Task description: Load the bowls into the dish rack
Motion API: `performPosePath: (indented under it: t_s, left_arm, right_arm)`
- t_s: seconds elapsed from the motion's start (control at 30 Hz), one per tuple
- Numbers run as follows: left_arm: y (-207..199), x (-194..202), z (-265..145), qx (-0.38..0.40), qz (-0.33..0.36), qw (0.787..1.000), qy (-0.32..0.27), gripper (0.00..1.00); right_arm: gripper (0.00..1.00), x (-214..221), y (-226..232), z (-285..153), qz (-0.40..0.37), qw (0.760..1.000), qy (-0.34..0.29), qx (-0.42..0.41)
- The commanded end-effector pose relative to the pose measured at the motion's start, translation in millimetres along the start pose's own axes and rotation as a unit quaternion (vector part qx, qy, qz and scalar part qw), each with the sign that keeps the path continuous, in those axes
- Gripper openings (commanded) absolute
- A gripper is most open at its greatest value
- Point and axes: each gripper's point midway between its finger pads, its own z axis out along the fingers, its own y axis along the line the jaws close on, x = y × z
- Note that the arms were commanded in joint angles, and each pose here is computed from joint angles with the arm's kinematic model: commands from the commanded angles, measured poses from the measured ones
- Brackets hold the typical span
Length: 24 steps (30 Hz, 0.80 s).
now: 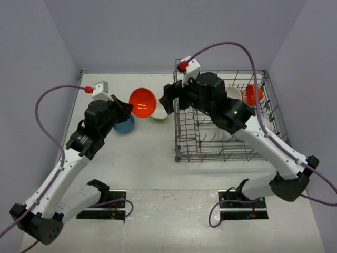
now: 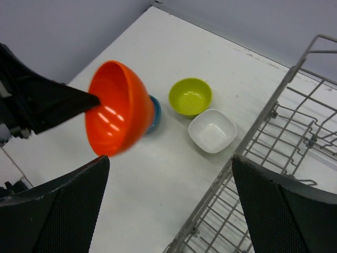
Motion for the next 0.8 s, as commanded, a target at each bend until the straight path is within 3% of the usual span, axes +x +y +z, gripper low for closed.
performPosePath:
  t_s: [0.0,0.13,0.23,0.3,0.33,0.43,0.53,0.63,0.73,0.77]
  left_arm:
    - [-66,-27,7,0.066,0.018,0.997,-0.047,0.00]
    - [-91,-22,16,0.089,0.014,0.995,-0.045,0.00]
    - [-102,-22,20,0.082,0.010,0.995,-0.052,0.00]
    - [-112,-22,21,0.086,0.007,0.995,-0.054,0.00]
    - [-117,-18,25,0.089,0.006,0.995,-0.052,0.00]
    - [-133,-15,27,0.106,0.000,0.993,-0.054,0.00]
    - [-145,-13,28,0.118,-0.001,0.991,-0.059,0.00]
    - [-158,-11,27,0.133,0.000,0.989,-0.059,0.00]
    - [-169,-3,30,0.152,0.010,0.987,-0.050,0.00]
    - [-174,1,29,0.165,0.013,0.985,-0.041,0.00]
  right_arm:
    - [0.99,-29,16,4,0.012,1.000,-0.028,0.003]
    - [0.94,-19,8,16,0.028,0.999,-0.014,0.040]
    - [0.78,-3,-25,17,0.026,0.990,0.006,0.137]
    - [0.73,5,-30,15,0.024,0.988,0.016,0.149]
    - [0.65,8,-31,14,0.025,0.988,0.019,0.151]
    - [0.54,17,-40,13,0.023,0.983,0.030,0.179]
    - [0.50,23,-51,13,0.021,0.976,0.038,0.212]
    - [0.34,27,-58,12,0.020,0.972,0.038,0.233]
    - [0.02,24,-69,8,0.015,0.964,0.030,0.265]
    - [0.00,21,-73,6,0.011,0.961,0.023,0.275]
